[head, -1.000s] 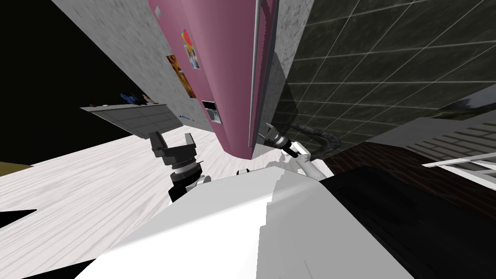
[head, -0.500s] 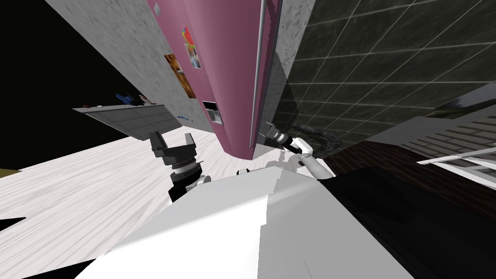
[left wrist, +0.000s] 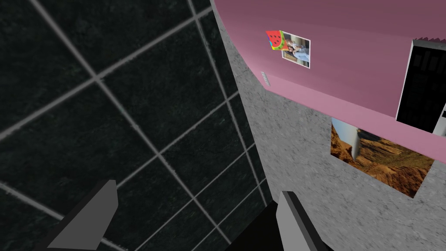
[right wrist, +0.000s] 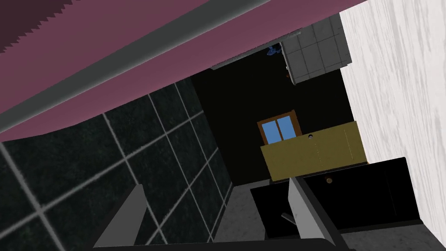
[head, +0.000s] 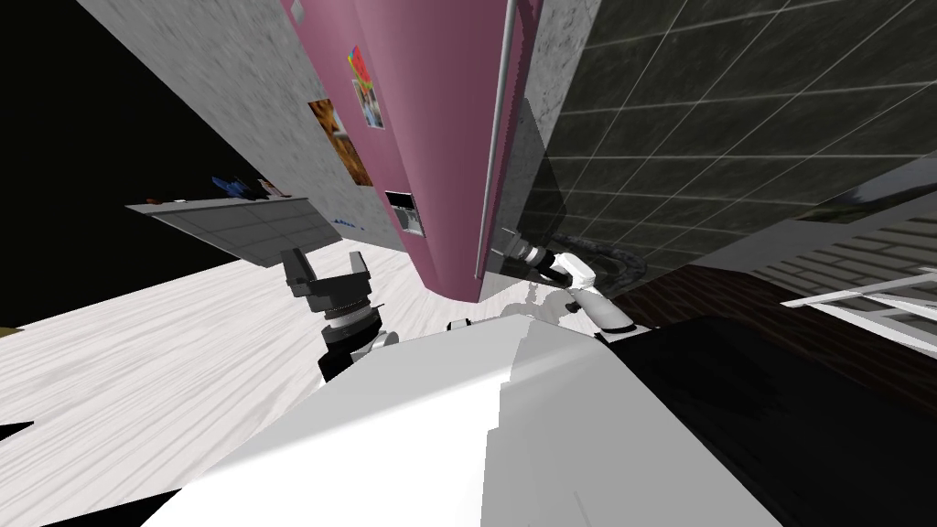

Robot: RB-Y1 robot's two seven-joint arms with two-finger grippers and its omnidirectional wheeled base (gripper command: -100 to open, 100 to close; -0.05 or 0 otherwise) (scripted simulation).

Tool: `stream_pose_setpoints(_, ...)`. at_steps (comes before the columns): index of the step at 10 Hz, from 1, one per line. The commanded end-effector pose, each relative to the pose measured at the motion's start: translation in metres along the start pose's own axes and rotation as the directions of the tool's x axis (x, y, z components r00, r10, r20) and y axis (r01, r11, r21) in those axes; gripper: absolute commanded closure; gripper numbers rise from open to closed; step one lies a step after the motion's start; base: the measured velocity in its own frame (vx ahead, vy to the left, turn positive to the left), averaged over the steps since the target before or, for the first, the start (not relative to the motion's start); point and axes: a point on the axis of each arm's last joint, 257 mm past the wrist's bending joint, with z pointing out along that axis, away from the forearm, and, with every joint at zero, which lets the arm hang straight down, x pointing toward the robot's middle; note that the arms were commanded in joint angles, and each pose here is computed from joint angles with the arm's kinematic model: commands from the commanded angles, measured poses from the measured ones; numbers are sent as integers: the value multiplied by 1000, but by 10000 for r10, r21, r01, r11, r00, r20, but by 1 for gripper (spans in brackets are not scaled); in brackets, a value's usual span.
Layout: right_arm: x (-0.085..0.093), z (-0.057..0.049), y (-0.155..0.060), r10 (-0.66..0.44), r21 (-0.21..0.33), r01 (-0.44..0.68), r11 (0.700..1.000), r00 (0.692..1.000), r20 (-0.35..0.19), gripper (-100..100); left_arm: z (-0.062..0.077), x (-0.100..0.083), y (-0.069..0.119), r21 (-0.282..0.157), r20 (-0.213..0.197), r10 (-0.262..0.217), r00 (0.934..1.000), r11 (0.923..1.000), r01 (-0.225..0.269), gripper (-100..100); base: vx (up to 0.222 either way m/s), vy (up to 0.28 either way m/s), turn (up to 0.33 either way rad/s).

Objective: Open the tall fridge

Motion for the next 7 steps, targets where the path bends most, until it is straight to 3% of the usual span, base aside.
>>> stream_pose_setpoints(1, 11, 0, -6, -1181, -313, 1175, 9926, 9929, -170, -100, 0, 0, 0, 0, 0, 0, 10000, 10000, 0, 0, 28, 59, -12)
stream_pose_setpoints(4, 31, 0, -19, -2855, -835, 2816, 9559, 9576, -382, -100, 0, 0, 0, 0, 0, 0, 10000, 10000, 0, 0, 38, 63, -12)
stream_pose_setpoints(7, 40, 0, -27, -3739, -1088, 3676, 9236, 9264, -438, -100, 0, 0, 0, 0, 0, 0, 10000, 10000, 0, 0, 30, 54, -8)
